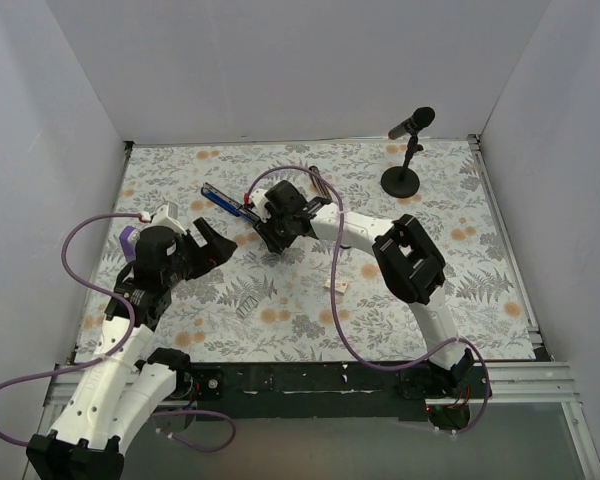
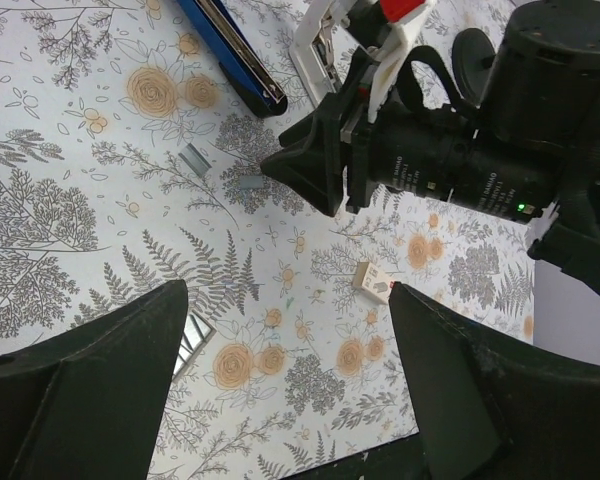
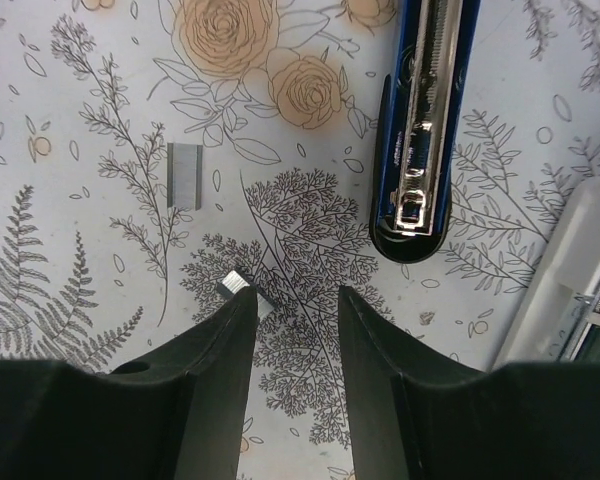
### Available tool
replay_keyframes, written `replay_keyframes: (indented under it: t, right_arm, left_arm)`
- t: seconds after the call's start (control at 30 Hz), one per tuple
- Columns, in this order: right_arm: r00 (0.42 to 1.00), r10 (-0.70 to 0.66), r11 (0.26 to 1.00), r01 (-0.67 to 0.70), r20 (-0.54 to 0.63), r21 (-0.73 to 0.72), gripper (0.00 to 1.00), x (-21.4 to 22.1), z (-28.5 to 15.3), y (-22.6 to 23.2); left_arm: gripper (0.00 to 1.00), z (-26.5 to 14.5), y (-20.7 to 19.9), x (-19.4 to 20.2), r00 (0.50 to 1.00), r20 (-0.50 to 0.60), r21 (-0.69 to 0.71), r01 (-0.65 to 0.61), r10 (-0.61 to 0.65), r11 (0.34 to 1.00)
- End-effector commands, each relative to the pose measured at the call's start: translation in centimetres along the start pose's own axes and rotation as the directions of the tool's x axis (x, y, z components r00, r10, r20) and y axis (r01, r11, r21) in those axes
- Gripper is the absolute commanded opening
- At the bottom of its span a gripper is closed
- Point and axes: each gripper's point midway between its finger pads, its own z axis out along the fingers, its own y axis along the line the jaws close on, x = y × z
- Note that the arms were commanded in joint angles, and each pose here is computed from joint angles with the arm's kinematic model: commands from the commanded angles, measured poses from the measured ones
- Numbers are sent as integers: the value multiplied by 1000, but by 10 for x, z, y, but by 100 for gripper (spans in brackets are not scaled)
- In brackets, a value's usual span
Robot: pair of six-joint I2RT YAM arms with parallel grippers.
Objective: Unload the staples from the stapler
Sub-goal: Pick up the staple from the center of the board.
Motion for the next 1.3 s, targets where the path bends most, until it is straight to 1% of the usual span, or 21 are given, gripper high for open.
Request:
replay_keyframes:
  t: [0.0, 0.5, 0.67, 0.77, 0.8, 0.83, 0.9, 1.0, 1.27]
  right_arm:
    - [1000, -23, 999, 23, 9, -30, 46, -4, 6, 2]
    - [1000, 24, 996, -25, -17, -86, 45, 10, 7, 14]
    - [1000, 20, 990, -22, -14, -139, 45, 11, 4, 24]
    - [1000, 0, 988, -2, -14, -154, 48, 12, 3, 26]
    - [1000, -16, 988, 14, -11, -157, 52, 12, 3, 25]
    - [1000, -22, 987, 19, -13, -162, 53, 13, 3, 26]
    - [999, -34, 986, 30, -21, -162, 54, 15, 5, 25]
    - [999, -44, 987, 39, -31, -156, 54, 17, 4, 24]
    - [996, -70, 992, 65, -47, -108, 47, 26, 0, 17]
  left_arm:
    - [81, -3, 0, 5, 1000, -10, 12, 13, -13, 1000]
    - [79, 0, 10, 7, 1000, 1, -27, -1, 1, 1000]
    - [78, -2, 11, 7, 1000, 11, -27, 3, -3, 1000]
    - [77, -2, 12, 7, 1000, 14, -26, 6, -6, 1000]
    - [77, -2, 12, 7, 1000, 13, -27, 6, -6, 1000]
    - [77, -2, 12, 7, 1000, 12, -26, 5, -5, 1000]
    - [80, -2, 12, 7, 1000, 13, -27, 6, -6, 1000]
    - [80, -2, 12, 6, 1000, 19, -28, 8, -7, 1000]
    - [81, -2, 9, 6, 1000, 20, -13, 6, -6, 1000]
